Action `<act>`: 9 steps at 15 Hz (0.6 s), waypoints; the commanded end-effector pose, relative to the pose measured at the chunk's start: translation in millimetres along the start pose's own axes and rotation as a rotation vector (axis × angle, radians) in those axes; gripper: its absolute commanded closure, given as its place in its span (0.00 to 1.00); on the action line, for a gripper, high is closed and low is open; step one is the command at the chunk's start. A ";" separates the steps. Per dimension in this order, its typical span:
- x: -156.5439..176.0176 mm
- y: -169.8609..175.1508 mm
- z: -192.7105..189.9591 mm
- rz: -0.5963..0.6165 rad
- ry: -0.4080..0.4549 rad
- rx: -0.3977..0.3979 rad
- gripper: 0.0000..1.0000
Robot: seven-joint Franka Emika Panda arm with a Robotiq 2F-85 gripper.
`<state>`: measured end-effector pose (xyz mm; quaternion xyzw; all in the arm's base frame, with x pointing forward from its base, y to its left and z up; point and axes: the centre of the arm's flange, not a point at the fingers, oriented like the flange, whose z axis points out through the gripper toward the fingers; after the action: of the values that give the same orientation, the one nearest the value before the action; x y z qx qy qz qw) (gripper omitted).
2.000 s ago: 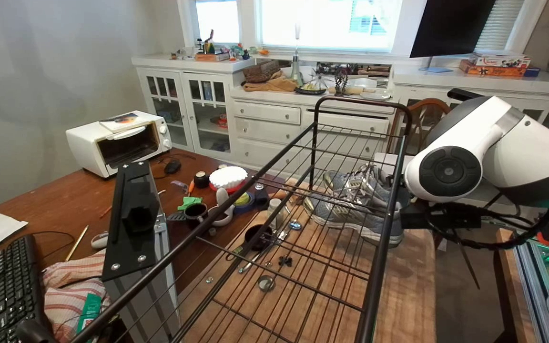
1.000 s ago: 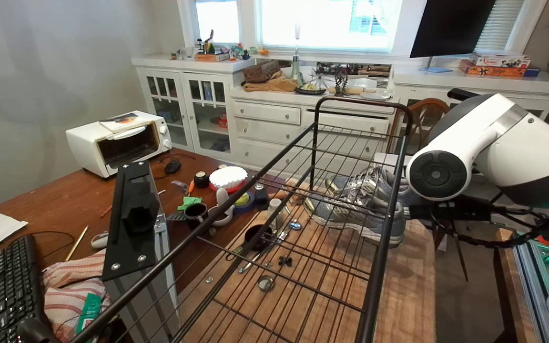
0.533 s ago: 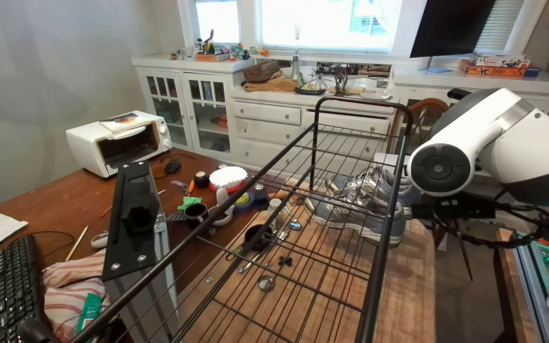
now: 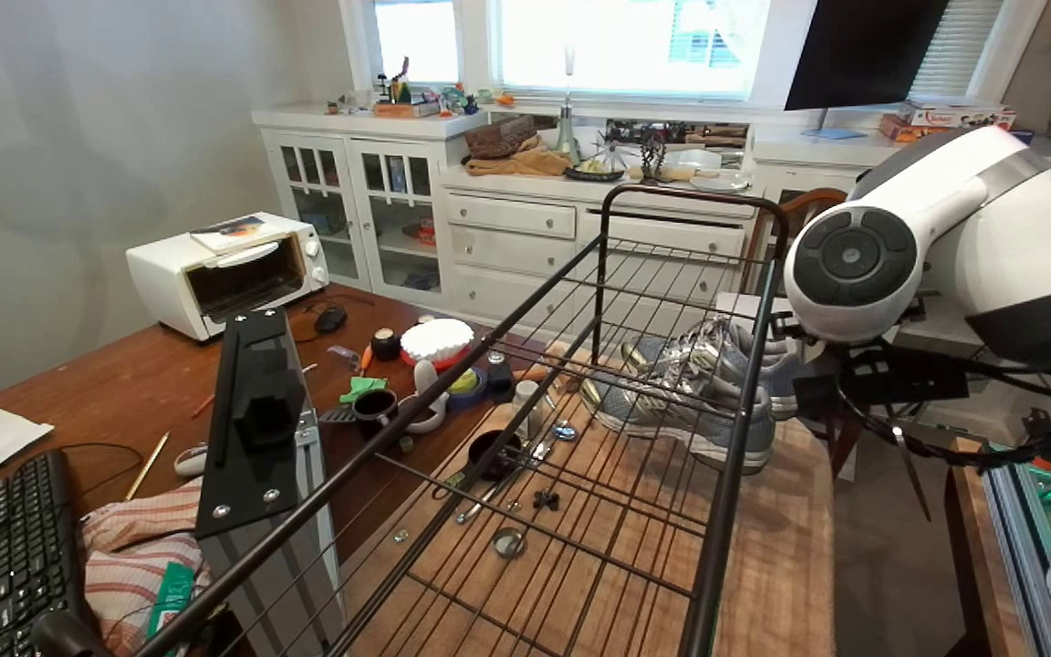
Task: Move the right sneaker to the shelf below it
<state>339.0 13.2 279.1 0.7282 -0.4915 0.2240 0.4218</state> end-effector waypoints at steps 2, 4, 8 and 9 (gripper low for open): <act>4.4 64.0 1.0 -0.049 -0.138 0.106 0.00; 11.5 67.2 -4.0 -0.074 -0.182 0.133 0.00; 30.5 75.0 -14.7 -0.107 -0.262 0.233 0.00; 36.5 76.0 -17.2 -0.109 -0.284 0.259 0.00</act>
<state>348.2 17.2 335.5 0.8029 -0.4763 0.1710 0.3150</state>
